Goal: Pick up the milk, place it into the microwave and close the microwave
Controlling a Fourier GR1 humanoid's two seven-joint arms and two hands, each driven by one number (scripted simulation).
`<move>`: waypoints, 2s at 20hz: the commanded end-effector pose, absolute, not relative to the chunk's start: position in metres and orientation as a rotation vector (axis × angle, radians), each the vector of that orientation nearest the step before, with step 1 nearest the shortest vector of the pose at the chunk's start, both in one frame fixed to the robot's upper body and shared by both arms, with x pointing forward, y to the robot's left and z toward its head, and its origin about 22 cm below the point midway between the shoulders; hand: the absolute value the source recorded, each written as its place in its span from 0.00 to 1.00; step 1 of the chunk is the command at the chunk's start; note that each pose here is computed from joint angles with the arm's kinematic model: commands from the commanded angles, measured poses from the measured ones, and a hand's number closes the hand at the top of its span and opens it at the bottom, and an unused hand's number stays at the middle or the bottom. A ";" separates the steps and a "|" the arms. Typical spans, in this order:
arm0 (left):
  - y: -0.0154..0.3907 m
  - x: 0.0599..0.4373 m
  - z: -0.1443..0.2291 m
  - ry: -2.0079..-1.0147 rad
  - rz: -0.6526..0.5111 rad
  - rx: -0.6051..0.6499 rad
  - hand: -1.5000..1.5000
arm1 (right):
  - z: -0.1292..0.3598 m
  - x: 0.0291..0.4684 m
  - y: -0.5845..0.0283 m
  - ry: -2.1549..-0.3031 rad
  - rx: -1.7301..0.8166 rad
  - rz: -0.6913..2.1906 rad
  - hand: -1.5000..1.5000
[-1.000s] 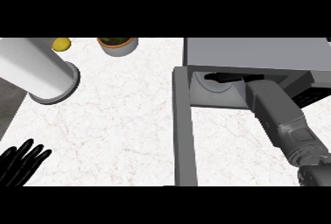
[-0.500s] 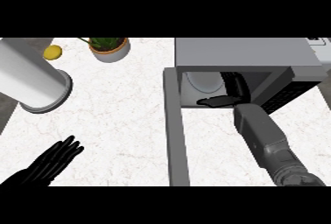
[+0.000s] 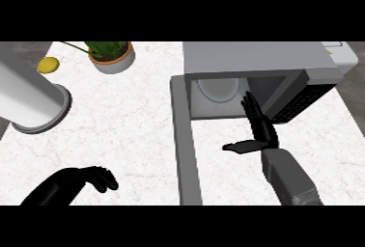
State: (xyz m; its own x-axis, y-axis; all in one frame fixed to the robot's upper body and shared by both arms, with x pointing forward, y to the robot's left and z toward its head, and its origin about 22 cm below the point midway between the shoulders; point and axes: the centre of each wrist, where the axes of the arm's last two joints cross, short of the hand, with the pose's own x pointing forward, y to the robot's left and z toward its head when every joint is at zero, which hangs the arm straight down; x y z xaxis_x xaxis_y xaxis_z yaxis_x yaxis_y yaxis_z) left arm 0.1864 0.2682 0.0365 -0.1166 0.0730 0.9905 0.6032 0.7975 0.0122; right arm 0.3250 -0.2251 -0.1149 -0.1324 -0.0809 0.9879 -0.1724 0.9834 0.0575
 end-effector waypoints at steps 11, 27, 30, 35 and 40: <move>0.203 0.235 0.026 -1.596 -0.739 -0.478 1.00 | -0.156 0.200 -0.318 -1.729 0.057 -0.002 0.00; 0.095 0.226 -0.036 -1.541 -0.890 -0.596 1.00 | -0.062 0.123 -0.371 -1.886 0.240 0.010 0.00; 0.069 0.221 -0.032 -1.528 -0.872 -0.590 1.00 | -0.036 0.126 -0.363 -1.914 0.284 0.053 0.00; 0.034 0.201 -0.043 -1.533 -0.880 -0.544 1.00 | -0.016 0.124 -0.352 -1.902 0.385 0.087 0.00; 0.013 0.211 -0.023 -1.615 -0.839 -0.493 1.00 | 0.014 0.136 -0.338 -1.938 0.436 0.138 0.00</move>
